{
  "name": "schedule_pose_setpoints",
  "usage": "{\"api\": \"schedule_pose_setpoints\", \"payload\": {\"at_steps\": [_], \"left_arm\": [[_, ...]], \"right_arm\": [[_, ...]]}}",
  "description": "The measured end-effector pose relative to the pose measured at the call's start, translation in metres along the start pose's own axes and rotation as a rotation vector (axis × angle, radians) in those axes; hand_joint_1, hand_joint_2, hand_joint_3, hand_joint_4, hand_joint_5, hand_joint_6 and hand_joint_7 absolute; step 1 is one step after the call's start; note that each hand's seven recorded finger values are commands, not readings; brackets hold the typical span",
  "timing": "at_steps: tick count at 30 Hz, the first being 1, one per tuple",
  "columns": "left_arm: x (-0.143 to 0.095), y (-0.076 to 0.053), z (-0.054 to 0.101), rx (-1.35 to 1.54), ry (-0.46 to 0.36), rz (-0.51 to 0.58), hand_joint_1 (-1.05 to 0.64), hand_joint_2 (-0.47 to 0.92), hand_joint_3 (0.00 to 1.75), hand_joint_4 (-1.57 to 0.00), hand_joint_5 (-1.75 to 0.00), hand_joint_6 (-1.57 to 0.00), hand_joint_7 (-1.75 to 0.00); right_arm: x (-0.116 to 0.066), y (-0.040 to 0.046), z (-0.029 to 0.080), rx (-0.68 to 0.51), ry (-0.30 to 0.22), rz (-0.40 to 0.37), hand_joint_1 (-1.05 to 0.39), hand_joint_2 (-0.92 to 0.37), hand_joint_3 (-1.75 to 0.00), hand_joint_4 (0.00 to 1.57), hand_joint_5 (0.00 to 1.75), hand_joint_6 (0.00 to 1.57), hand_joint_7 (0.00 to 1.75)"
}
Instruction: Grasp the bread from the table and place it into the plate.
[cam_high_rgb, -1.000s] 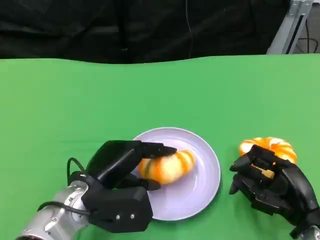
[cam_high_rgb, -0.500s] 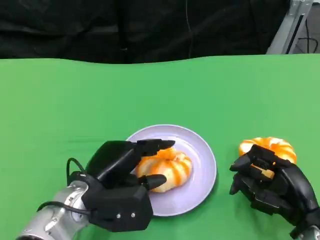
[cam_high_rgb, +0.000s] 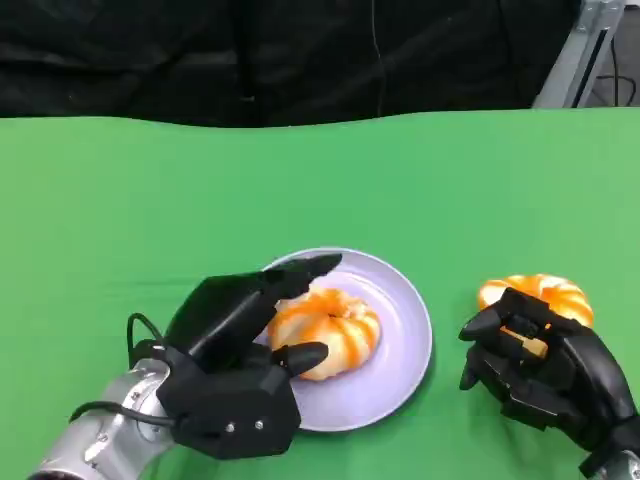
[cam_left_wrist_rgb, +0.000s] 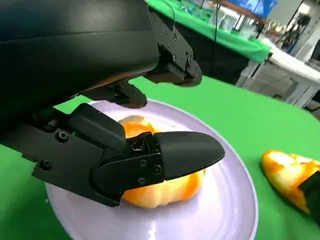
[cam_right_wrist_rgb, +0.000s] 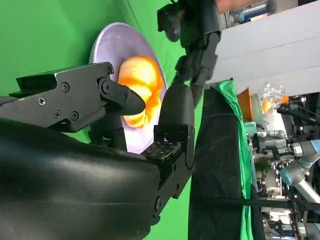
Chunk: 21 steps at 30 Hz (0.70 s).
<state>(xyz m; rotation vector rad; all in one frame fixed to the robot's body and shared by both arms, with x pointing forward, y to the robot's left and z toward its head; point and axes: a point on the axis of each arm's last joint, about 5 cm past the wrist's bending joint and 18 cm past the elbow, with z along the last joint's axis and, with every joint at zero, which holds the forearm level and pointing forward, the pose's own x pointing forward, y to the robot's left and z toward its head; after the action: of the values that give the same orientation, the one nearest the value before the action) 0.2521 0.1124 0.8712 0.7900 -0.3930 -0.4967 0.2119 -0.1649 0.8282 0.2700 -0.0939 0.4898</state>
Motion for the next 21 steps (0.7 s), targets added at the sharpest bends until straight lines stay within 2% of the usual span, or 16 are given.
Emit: {"api": "schedule_pose_setpoints", "payload": {"at_steps": [13, 21], "left_arm": [[-0.002, 0.002, -0.001, -0.008, 0.002, 0.026, -1.05, 0.92, 0.88, -0.36, 0.00, -0.18, 0.00], [-0.017, 0.003, 0.004, -0.037, -0.031, 0.208, -1.03, 0.92, 0.83, -0.35, 0.00, -0.18, 0.00]], "right_arm": [[0.000, 0.0003, 0.000, 0.001, -0.001, 0.001, 0.08, -0.81, -0.74, 0.45, 1.74, 0.50, 1.31], [0.000, 0.0005, 0.000, 0.002, 0.000, 0.001, 0.08, -0.83, -0.72, 0.46, 1.74, 0.51, 1.31]]}}
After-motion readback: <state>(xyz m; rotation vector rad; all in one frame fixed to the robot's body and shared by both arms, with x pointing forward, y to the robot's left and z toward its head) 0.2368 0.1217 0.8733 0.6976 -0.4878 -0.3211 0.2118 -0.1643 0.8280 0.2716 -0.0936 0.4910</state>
